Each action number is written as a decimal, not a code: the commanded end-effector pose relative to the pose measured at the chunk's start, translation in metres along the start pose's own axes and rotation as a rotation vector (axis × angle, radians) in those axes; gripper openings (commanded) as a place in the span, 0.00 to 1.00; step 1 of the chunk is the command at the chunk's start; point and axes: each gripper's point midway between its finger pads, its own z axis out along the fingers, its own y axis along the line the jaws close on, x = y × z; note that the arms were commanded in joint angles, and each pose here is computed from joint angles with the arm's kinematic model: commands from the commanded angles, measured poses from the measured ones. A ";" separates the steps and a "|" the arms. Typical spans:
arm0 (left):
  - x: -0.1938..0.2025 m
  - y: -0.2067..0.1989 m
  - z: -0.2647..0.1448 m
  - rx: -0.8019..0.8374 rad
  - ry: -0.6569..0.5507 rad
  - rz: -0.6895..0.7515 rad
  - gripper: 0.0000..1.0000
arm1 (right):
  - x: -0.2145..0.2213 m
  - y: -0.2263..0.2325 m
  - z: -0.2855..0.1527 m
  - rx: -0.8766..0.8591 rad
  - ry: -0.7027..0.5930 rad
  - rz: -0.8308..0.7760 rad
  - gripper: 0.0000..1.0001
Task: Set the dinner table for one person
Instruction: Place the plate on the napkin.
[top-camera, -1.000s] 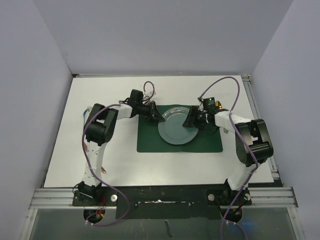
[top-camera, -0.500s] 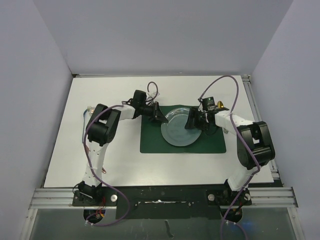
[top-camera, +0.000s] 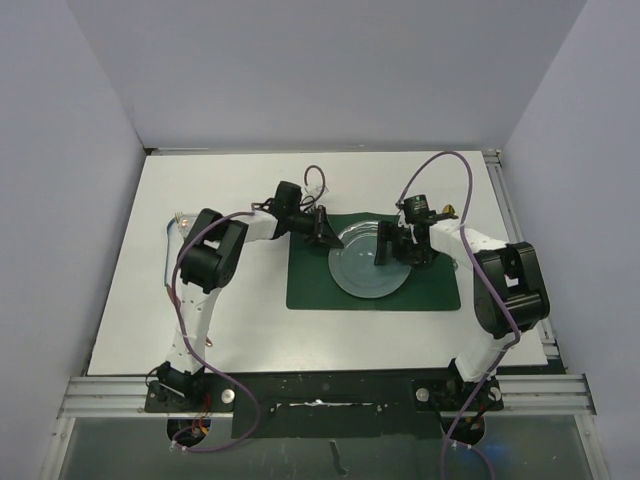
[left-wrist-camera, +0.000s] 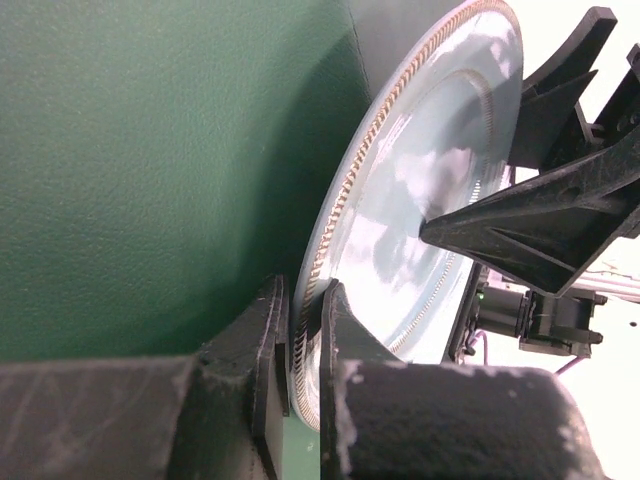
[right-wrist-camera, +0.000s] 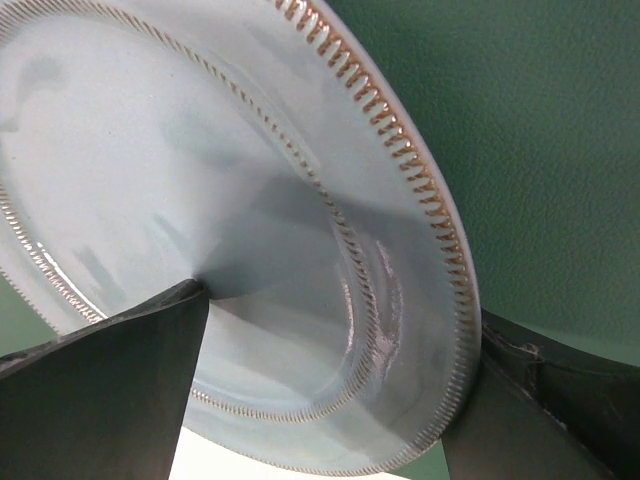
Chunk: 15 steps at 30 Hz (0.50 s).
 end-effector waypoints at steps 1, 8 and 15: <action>0.020 -0.053 0.032 0.093 0.079 0.064 0.00 | -0.021 0.010 0.002 0.031 -0.070 -0.142 0.85; 0.020 -0.051 0.034 0.098 0.079 0.053 0.00 | -0.041 0.001 -0.006 0.069 -0.117 -0.121 0.93; 0.017 -0.049 0.035 0.110 0.073 0.042 0.00 | -0.063 -0.009 -0.020 0.121 -0.163 -0.098 0.95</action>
